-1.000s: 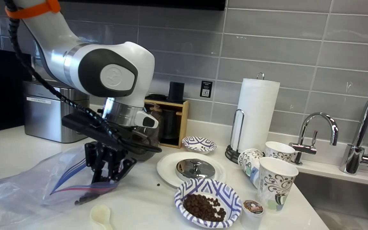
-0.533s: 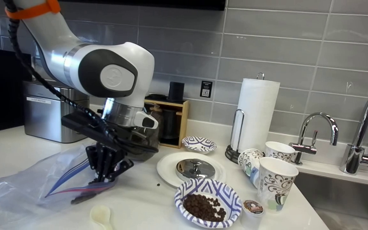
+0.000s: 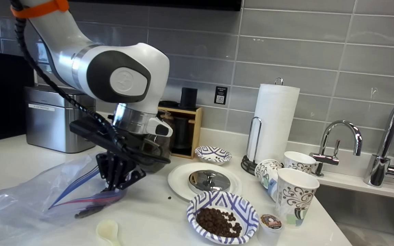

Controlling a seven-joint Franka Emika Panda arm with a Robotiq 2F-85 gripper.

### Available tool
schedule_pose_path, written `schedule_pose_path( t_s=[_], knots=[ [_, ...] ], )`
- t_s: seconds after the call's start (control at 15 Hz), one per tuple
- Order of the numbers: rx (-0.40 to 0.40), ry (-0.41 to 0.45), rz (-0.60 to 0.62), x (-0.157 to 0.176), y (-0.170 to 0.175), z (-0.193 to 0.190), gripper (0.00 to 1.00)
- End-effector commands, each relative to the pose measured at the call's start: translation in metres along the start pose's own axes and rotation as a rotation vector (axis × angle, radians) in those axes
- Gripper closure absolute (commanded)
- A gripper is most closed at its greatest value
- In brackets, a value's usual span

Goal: Open the clear bag and put some coffee beans from the bag into the black and white bowl.

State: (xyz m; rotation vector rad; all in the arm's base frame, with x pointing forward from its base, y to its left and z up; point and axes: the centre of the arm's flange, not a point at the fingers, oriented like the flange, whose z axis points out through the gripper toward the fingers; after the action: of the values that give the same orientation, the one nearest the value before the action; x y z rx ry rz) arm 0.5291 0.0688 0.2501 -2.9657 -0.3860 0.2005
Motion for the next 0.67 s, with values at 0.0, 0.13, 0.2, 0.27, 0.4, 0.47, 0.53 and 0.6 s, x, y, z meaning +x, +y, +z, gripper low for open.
schedule_pose_path(
  t_s=[0.0,0.13,0.2,0.27,0.4,0.47,0.53,0.6],
  knots=[
    [0.068,0.007,0.030,-0.003,0.004,-0.016,0.99],
    [0.124,0.017,0.043,-0.004,0.008,-0.028,0.99],
    [0.154,0.023,0.050,-0.005,0.010,-0.036,0.99],
    [0.176,0.029,0.057,-0.006,0.012,-0.042,0.99],
    [0.221,0.041,0.070,-0.009,0.019,-0.057,0.99],
    [0.237,0.049,0.084,-0.011,0.025,-0.066,0.99],
    [0.253,0.055,0.092,-0.013,0.029,-0.073,0.99],
    [0.257,0.063,0.108,-0.018,0.037,-0.083,0.99]
  ],
)
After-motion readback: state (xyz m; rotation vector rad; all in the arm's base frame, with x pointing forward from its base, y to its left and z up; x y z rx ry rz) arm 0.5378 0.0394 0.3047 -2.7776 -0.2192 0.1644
